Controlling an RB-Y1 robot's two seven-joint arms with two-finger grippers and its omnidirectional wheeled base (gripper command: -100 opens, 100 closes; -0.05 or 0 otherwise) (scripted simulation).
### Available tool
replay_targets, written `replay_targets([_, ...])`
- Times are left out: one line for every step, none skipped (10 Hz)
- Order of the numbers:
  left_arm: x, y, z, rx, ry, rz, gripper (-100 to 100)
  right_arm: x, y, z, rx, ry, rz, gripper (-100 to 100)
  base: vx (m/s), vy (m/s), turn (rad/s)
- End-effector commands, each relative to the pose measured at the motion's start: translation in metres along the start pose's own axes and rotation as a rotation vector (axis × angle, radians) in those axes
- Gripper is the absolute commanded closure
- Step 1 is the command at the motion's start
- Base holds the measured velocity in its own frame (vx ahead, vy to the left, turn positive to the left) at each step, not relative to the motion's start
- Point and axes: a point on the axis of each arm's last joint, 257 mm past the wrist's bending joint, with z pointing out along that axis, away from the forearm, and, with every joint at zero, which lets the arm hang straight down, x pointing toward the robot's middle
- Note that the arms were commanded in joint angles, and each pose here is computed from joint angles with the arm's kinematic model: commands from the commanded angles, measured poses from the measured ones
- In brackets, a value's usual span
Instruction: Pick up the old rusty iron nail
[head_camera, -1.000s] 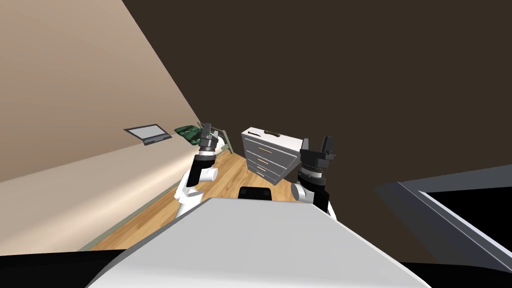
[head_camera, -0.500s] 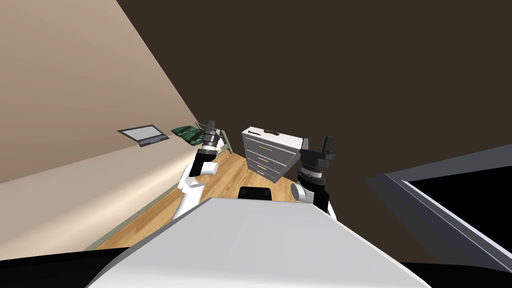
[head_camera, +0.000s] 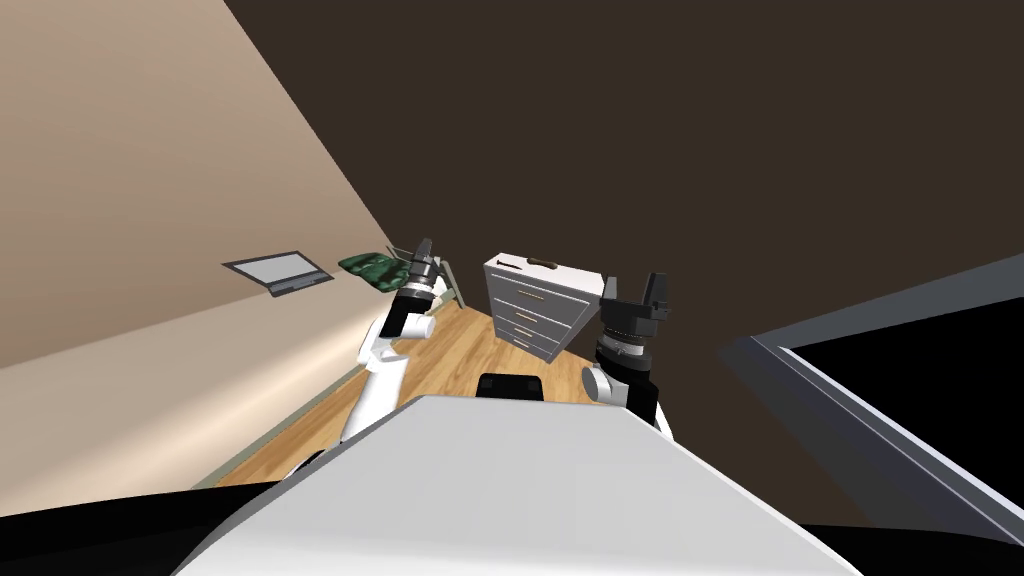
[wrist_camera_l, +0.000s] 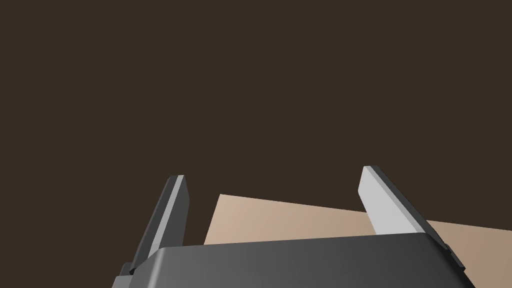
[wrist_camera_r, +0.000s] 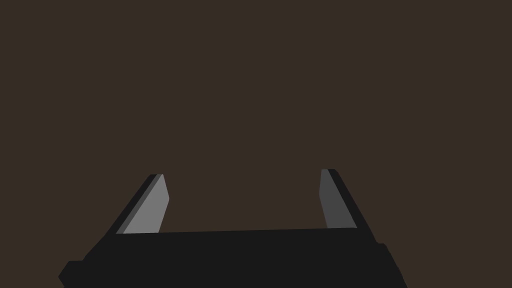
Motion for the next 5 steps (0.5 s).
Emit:
replay_targets([-0.002,0.01,0.008,-0.037,0.0,0.001,-100,0.0,0.0,0.0,0.0,0.0,0.0,0,-0.035,0.033,-0.066])
replay_targets([-0.007,0.017,0.019,-0.057,-0.001,0.008,-100,0.0,0.0,0.0,0.0,0.0,0.0,0,-0.04,0.026,-0.115])
replay_targets([-0.007,0.02,0.022,-0.076,-0.002,0.006,-100,0.0,0.0,0.0,0.0,0.0,0.0,0,-0.04,0.027,-0.053])
replay_targets([-0.007,0.024,0.021,-0.09,-0.002,0.006,-100,0.0,0.0,0.0,0.0,0.0,0.0,0,-0.02,0.017,0.015])
replay_targets([-0.013,0.03,0.035,-0.109,-0.004,0.012,-100,0.0,0.0,0.0,0.0,0.0,0.0,0,-0.025,0.017,-0.085])
